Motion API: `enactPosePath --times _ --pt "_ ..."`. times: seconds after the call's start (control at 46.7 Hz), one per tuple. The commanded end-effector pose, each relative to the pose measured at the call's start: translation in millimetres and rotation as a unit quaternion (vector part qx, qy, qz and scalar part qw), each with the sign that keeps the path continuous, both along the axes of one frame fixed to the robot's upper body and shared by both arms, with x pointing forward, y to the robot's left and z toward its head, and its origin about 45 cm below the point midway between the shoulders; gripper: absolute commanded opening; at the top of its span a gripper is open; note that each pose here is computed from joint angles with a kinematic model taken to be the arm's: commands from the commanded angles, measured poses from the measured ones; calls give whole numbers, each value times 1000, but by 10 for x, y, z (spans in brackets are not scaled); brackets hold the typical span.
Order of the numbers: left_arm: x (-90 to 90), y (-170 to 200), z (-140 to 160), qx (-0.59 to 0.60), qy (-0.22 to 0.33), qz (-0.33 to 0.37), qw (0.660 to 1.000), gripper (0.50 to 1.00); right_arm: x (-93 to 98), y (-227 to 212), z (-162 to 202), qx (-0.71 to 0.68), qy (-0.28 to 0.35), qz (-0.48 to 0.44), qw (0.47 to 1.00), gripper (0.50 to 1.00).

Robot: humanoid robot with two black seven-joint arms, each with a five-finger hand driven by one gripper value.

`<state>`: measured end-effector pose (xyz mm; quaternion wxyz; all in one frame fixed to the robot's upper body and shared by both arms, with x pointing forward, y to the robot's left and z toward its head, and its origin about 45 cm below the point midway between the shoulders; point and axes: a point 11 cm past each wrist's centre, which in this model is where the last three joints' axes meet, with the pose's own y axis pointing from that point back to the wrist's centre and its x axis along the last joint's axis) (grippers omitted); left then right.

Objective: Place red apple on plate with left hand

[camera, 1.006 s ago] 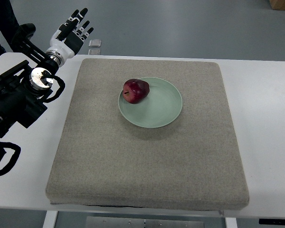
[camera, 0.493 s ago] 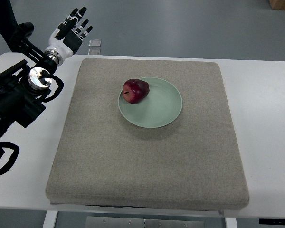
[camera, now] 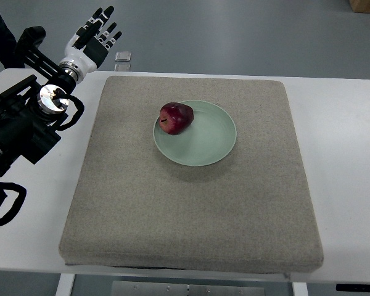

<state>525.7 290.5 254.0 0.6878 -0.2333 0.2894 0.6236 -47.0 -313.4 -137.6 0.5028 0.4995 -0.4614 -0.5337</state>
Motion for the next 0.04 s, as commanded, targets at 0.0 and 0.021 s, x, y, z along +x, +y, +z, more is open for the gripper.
enactPosePath --times 0.0,0.021 --pt "-1 13 -1 0 0 1 1000 992 -2 5 0 2 1 1 1000 932" --pt "-1 13 -1 0 0 1 1000 992 0 5 0 1 1 -1 1000 930"
